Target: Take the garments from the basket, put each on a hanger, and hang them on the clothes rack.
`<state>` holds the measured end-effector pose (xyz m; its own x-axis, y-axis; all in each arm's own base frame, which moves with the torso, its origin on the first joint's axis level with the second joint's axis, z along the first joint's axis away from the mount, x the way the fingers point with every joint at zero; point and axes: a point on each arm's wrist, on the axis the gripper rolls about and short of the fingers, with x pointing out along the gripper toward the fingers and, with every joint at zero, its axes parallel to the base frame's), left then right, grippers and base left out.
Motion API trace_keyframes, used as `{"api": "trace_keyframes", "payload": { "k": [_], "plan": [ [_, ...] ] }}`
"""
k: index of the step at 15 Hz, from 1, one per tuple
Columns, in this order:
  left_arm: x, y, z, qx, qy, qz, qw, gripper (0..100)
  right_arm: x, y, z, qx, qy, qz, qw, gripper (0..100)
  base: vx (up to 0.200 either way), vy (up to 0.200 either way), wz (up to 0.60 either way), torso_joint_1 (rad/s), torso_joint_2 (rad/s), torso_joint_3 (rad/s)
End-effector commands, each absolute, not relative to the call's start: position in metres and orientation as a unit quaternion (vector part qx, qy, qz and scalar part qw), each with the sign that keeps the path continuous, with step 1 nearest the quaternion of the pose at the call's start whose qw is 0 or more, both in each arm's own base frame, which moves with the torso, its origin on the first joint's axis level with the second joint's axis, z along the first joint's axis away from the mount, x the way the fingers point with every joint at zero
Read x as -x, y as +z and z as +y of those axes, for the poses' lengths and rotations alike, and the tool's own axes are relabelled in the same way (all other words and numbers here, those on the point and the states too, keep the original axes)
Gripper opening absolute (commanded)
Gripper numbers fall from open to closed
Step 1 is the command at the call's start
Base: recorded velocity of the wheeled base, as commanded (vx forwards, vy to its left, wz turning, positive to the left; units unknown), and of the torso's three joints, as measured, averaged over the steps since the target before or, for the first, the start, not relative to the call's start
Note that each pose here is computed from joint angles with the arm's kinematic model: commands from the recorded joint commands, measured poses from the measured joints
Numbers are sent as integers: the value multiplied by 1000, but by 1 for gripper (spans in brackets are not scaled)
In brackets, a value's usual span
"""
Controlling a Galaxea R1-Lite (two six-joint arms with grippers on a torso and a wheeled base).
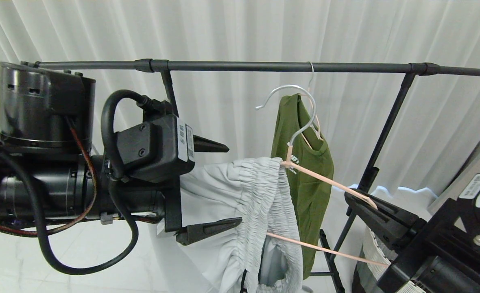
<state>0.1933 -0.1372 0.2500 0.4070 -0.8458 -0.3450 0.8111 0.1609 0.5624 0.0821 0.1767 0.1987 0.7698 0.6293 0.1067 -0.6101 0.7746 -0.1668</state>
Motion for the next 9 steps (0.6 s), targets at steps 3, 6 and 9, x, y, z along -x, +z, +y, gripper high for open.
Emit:
{"api": "trace_keyframes", "payload": {
  "k": [3,6,9],
  "plan": [
    [-194,244,-138,-351,-547,-15,760,100,-82,199,177,67,330,-81,938,0,0,0,0,0,0,0],
    [-195,244,-138,-351,-547,-14,760,0,-82,201,176,76,332,-89,936,0,0,0,0,0,0,0],
    [-195,238,-138,-351,-550,-4,758,0,-81,203,176,74,337,-93,934,0,0,0,0,0,0,0]
  ]
}}
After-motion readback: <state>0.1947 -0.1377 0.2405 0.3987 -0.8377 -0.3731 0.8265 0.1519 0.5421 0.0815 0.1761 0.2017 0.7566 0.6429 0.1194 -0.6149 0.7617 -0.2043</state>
